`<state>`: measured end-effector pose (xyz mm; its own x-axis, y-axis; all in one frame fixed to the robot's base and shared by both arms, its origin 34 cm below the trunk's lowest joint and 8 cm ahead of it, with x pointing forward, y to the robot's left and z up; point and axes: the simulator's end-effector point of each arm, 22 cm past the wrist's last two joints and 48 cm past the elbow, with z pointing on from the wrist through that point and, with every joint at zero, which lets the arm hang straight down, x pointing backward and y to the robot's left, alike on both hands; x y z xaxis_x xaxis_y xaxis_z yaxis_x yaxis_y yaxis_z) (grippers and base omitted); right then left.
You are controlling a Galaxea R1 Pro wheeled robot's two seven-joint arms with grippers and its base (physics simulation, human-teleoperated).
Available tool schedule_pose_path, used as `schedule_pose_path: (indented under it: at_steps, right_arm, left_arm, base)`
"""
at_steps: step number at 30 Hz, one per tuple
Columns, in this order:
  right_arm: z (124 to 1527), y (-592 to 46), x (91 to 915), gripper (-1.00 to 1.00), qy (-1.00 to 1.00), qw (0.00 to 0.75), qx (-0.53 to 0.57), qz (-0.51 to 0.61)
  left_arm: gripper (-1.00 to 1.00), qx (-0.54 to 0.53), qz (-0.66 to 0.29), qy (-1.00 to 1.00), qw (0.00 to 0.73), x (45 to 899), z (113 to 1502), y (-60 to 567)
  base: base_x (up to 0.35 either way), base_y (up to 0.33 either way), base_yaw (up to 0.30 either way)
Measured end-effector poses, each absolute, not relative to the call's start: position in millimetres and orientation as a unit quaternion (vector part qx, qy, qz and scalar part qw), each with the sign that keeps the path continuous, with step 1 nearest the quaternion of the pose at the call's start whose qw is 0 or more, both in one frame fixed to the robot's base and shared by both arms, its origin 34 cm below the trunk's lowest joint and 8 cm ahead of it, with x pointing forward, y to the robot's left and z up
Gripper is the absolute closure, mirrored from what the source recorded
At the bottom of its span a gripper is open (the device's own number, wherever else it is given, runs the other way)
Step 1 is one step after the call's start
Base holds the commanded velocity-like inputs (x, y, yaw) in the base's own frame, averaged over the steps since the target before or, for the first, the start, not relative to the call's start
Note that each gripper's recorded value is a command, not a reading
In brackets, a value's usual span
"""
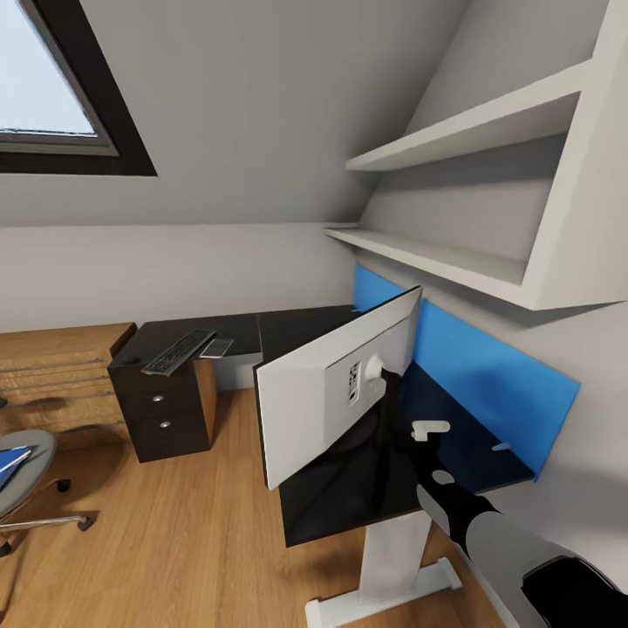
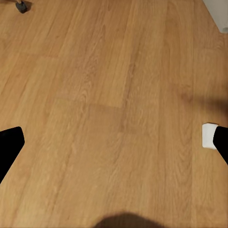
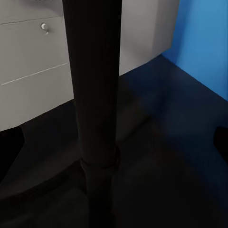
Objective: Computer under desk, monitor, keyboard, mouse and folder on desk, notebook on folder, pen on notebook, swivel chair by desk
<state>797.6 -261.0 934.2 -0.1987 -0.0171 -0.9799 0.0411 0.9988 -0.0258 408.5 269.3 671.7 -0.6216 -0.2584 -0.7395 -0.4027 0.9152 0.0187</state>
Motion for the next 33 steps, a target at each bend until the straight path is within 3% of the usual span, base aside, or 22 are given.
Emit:
schedule_pose_path:
  at_steps: [9, 33]
  right_arm:
    - [934.2, -261.0, 797.4, -1.00, 0.774, 0.633, 0.008, -0.023]
    - [934.2, -262.0, 797.4, -1.00, 0.774, 0.633, 0.008, -0.024]
  left_arm:
    - [-1.00, -0.185, 0.093, 0.895, 0.394, 408.5, 671.9, 272.1]
    - [-1.00, -0.185, 0.093, 0.895, 0.394, 407.9, 671.5, 272.4]
  base:
    - [0.009, 0.000, 0.000]
    - [0.126, 0.000, 0.000]
